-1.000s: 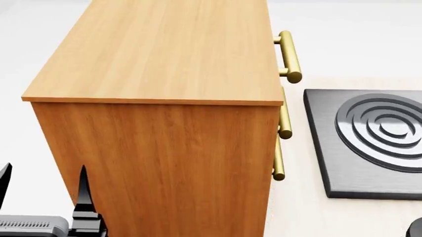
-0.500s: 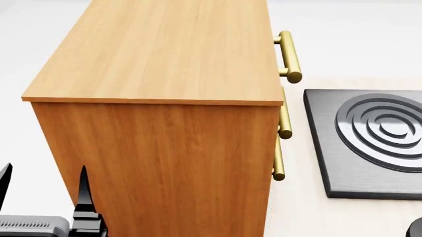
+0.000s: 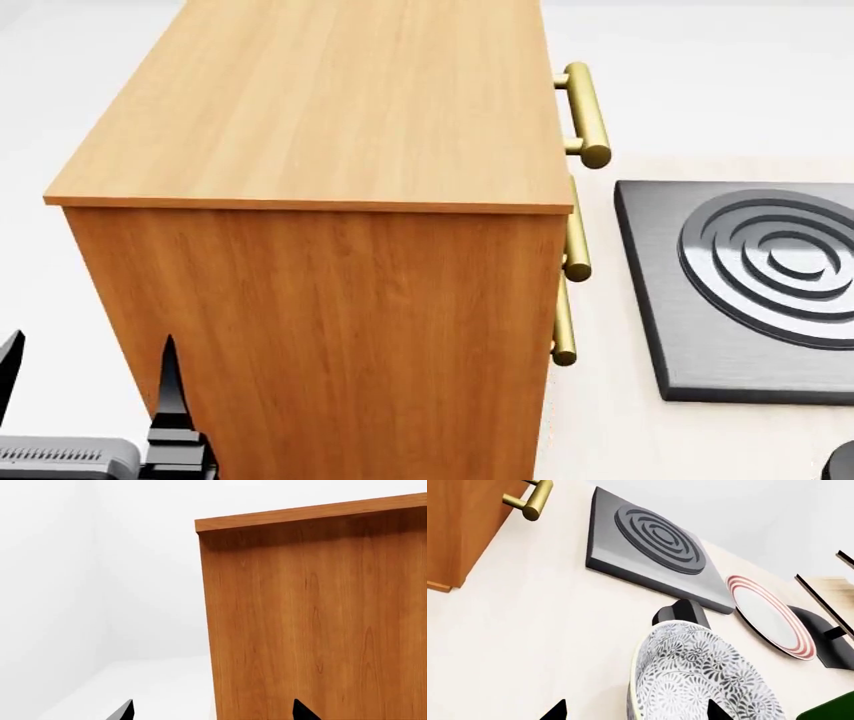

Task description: Put the bowl on the top of the cabinet.

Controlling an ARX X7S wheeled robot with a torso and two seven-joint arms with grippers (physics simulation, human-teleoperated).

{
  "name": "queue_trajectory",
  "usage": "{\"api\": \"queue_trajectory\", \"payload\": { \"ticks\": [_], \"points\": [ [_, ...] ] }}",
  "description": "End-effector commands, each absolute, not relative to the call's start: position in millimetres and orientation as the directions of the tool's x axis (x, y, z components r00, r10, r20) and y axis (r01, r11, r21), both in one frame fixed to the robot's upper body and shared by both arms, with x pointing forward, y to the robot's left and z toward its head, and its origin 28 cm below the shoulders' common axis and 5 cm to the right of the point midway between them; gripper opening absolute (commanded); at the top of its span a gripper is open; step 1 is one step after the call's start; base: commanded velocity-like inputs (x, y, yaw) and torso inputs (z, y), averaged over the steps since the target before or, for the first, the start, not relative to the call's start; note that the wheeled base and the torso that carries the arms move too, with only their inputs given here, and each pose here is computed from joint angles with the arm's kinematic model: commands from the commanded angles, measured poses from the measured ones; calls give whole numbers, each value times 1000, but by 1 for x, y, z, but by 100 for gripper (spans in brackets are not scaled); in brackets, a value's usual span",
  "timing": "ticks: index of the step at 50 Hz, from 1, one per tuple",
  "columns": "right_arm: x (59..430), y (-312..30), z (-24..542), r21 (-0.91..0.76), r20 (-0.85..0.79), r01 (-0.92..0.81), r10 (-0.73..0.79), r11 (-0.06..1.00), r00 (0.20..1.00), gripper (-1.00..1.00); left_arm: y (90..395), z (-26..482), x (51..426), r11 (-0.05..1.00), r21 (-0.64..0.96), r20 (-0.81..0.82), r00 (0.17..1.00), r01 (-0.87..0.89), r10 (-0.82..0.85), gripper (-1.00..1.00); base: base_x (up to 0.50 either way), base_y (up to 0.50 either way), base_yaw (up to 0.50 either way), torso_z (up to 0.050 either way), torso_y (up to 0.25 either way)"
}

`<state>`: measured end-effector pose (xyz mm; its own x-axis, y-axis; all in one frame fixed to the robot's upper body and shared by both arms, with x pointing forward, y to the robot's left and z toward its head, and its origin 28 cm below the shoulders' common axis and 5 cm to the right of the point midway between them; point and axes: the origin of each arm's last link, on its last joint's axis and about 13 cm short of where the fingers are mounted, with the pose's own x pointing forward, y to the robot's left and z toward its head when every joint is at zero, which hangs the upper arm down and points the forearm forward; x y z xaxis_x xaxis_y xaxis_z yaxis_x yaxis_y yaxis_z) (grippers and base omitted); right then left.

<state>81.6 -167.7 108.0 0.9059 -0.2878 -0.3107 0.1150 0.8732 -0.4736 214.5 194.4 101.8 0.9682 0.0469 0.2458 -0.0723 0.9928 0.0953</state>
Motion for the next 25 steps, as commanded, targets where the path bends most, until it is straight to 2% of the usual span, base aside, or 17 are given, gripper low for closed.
{"api": "queue_trajectory", "payload": {
  "ticks": [1,25],
  "points": [
    [83,-169,105,-473,-320,114,-291,874,902,100,194,101,214,993,96,245,968,-73,47,100,0,0,0,0,0],
    [86,-174,94,-465,-345,120,-305,877,888,100,194,101,215,993,95,243,969,-72,47,100,0,0,0,0,0]
  ]
}}
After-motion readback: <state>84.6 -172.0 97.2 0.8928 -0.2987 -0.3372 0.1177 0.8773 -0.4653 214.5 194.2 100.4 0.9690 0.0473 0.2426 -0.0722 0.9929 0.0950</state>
